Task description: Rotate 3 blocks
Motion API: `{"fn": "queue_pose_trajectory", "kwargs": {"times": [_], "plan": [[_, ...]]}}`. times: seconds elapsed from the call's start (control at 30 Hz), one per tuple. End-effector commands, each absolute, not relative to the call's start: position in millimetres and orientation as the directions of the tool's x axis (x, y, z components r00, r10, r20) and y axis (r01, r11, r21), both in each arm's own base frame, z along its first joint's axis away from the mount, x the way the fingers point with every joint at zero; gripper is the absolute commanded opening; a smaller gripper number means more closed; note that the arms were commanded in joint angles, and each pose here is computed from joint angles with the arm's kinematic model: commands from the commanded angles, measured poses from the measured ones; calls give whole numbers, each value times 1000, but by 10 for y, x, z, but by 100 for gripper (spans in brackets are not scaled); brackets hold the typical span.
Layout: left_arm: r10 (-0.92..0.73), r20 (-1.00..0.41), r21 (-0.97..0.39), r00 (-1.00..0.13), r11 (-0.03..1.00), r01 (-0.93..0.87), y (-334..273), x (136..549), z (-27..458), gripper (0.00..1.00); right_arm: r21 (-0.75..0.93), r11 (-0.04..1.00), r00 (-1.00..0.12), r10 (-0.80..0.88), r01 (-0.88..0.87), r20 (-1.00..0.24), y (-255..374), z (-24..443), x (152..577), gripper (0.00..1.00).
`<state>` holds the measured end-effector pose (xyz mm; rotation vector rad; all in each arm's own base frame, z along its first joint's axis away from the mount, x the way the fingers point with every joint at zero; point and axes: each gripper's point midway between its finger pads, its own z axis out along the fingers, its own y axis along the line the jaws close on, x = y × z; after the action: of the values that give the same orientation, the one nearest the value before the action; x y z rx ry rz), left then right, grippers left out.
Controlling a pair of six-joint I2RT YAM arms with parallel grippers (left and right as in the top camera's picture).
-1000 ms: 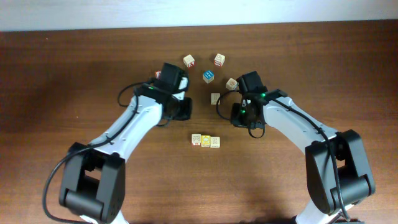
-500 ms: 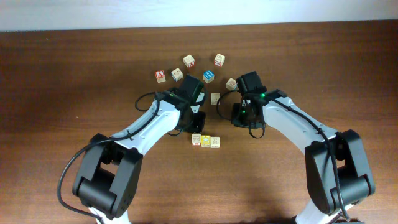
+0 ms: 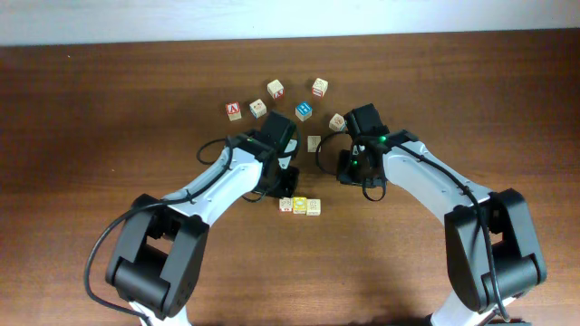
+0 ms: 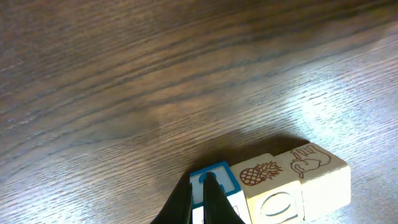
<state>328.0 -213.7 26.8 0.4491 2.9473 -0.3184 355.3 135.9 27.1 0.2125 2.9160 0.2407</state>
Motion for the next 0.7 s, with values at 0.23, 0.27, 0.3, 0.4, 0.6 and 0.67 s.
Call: {"fn": "queue_pose_trajectory", "kwargs": {"times": [0.23, 0.27, 0.3, 0.4, 0.6, 0.67], "plan": [[311, -147, -193, -939, 922, 335, -2179, 3179, 174, 5, 157, 981, -966, 150, 118, -209, 1352, 275, 3590, 31], [310, -147, -193, -939, 922, 335, -2179, 3179, 174, 5, 157, 981, -966, 150, 118, -209, 1352, 275, 3590, 31], [311, -147, -193, -939, 922, 335, -2179, 3178, 173, 5, 157, 980, -966, 150, 118, -209, 1353, 275, 3590, 31], [311, -146, -193, -939, 922, 335, -2179, 3176, 173, 5, 156, 981, -967, 150, 119, -207, 1352, 275, 3587, 31], [311, -145, -192, -939, 922, 335, -2178, 3174, 173, 6, 156, 981, -967, 150, 118, -207, 1352, 275, 3587, 31], [311, -145, -192, -939, 922, 335, -2177, 3173, 172, 6, 157, 980, -967, 150, 118, -207, 1353, 275, 3587, 31]]}}
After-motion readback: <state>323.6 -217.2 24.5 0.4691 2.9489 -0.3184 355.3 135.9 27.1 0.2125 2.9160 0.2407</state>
